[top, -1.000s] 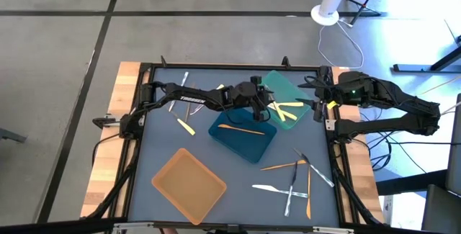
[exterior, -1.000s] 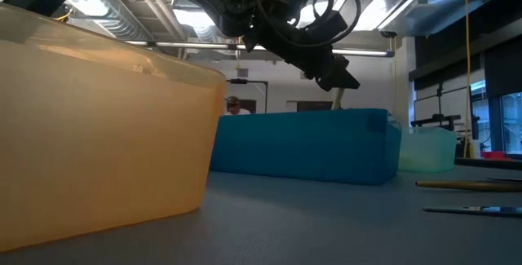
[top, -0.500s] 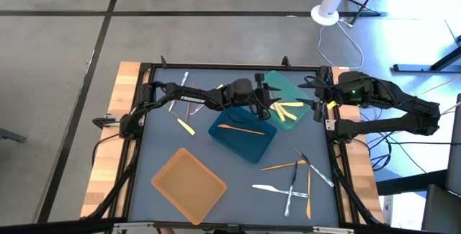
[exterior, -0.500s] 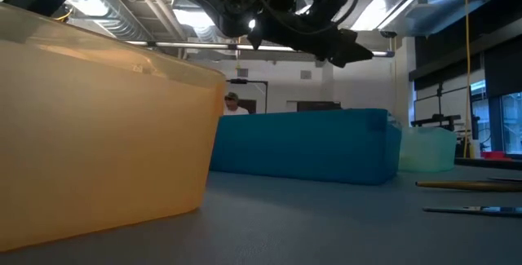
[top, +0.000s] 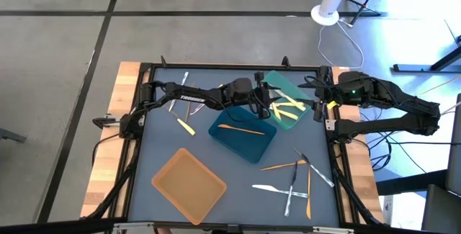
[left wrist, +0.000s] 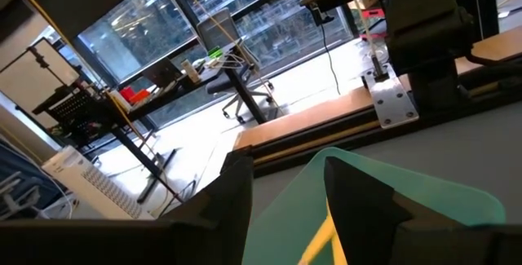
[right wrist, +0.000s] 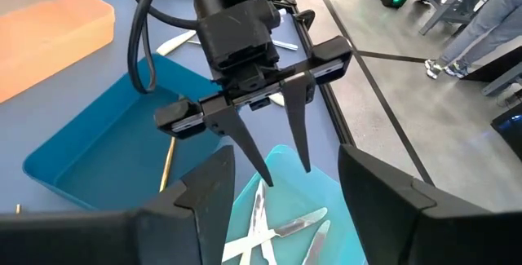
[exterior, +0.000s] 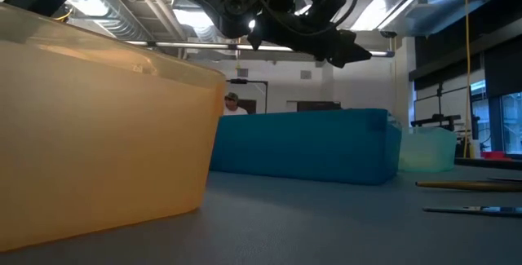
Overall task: Sort silverware by color (type)
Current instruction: Put the right gold knife into the dark blue bin
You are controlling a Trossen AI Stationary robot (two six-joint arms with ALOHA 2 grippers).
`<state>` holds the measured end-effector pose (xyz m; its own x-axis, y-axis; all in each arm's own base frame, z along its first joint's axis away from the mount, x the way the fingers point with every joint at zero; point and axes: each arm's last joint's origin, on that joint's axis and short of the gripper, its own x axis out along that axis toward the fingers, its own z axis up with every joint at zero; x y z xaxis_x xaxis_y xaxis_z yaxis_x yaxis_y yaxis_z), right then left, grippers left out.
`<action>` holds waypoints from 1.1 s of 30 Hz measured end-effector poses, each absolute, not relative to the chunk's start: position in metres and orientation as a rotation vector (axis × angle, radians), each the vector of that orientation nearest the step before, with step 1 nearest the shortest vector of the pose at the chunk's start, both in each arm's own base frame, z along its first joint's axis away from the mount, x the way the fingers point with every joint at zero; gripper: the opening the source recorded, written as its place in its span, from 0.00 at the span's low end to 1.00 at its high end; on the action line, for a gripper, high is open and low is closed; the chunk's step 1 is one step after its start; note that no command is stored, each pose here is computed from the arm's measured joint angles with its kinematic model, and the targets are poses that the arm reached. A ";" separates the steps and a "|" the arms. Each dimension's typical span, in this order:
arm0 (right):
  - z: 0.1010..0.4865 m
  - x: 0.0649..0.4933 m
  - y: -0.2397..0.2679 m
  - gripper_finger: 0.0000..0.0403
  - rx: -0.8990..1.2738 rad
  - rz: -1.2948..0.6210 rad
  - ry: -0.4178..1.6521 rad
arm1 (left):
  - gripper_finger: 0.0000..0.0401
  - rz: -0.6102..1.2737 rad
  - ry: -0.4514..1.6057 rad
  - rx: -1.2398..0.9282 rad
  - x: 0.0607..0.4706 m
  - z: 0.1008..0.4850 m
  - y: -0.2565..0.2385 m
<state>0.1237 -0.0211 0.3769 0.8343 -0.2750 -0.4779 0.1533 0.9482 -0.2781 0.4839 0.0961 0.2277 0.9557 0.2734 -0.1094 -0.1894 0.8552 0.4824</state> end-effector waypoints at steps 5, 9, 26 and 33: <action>0.377 0.124 -0.021 0.51 -0.234 -0.229 0.539 | 0.37 0.244 0.178 0.487 0.484 0.228 0.096; 0.377 0.124 -0.021 0.51 -0.234 -0.229 0.539 | 0.37 0.250 0.169 0.422 0.484 0.228 0.096; 0.373 0.121 -0.021 0.51 -0.234 -0.223 0.582 | 0.37 0.323 0.127 0.244 0.461 0.284 0.089; 0.373 0.121 -0.021 0.51 -0.233 -0.221 0.591 | 0.37 0.301 0.233 0.234 0.430 0.322 0.084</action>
<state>0.1211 -0.0208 0.3725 0.8081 -0.2712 -0.5229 0.1383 0.9502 -0.2791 0.4301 0.0836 0.3217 0.9289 0.3175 -0.1906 -0.2640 0.9287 0.2603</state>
